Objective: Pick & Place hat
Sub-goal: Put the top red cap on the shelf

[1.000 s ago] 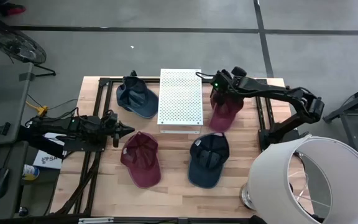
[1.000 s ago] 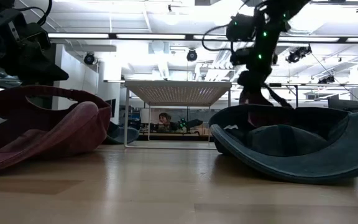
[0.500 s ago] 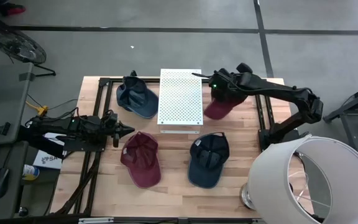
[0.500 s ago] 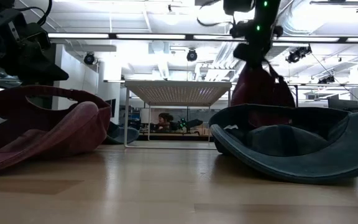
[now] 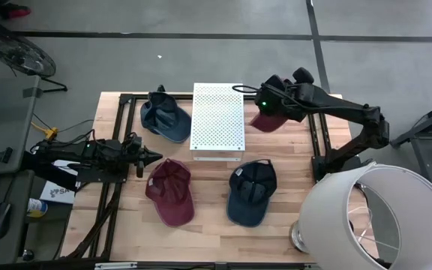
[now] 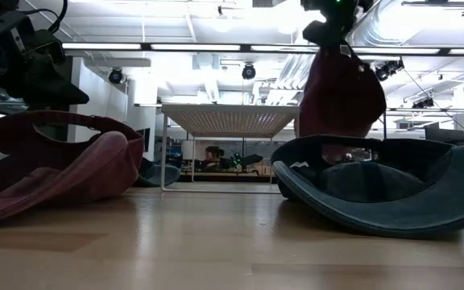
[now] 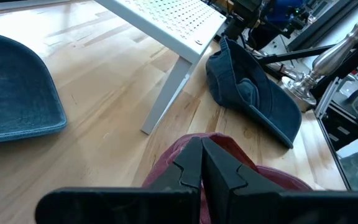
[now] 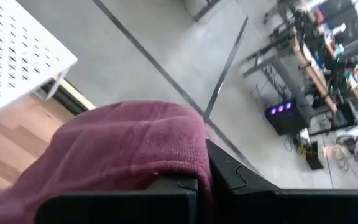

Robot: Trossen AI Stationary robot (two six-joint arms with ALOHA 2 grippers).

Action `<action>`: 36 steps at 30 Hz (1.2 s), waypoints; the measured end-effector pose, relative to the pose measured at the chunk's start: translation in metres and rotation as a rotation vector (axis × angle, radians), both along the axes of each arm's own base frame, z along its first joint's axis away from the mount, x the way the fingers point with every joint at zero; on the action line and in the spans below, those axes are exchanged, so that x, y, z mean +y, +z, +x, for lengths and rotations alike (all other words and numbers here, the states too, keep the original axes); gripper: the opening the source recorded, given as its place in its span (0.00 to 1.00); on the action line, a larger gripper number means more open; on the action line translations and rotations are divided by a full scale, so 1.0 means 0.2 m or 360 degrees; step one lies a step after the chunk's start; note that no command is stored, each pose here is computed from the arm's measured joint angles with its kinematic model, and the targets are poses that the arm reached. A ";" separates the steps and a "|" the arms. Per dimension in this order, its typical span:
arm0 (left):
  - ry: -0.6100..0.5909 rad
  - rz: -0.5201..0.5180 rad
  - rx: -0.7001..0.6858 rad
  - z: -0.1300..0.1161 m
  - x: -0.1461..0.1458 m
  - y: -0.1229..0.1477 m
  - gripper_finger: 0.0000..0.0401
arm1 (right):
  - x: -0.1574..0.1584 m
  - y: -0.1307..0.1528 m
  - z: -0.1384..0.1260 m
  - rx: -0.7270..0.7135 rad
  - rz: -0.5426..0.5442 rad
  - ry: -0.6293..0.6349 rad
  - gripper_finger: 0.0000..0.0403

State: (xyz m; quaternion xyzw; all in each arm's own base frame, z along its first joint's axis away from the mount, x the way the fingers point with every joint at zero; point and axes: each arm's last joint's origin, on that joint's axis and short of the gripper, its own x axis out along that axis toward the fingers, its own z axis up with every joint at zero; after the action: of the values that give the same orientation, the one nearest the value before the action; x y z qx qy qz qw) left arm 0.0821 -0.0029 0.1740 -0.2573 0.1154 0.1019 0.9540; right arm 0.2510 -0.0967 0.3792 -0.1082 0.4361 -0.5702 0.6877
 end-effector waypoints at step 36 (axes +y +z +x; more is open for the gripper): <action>0.0000 0.0000 0.0001 0.00 0.00 0.00 0.01 | 0.30 0.57 0.12 -0.0598 0.0195 0.1574 0.00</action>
State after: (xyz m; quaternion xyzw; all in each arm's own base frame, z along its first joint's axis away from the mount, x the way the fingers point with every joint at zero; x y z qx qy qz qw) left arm 0.0821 -0.0029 0.1739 -0.2572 0.1156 0.1020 0.9540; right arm 0.2748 -0.0369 0.4925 -0.1564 0.2348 -0.1608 0.9458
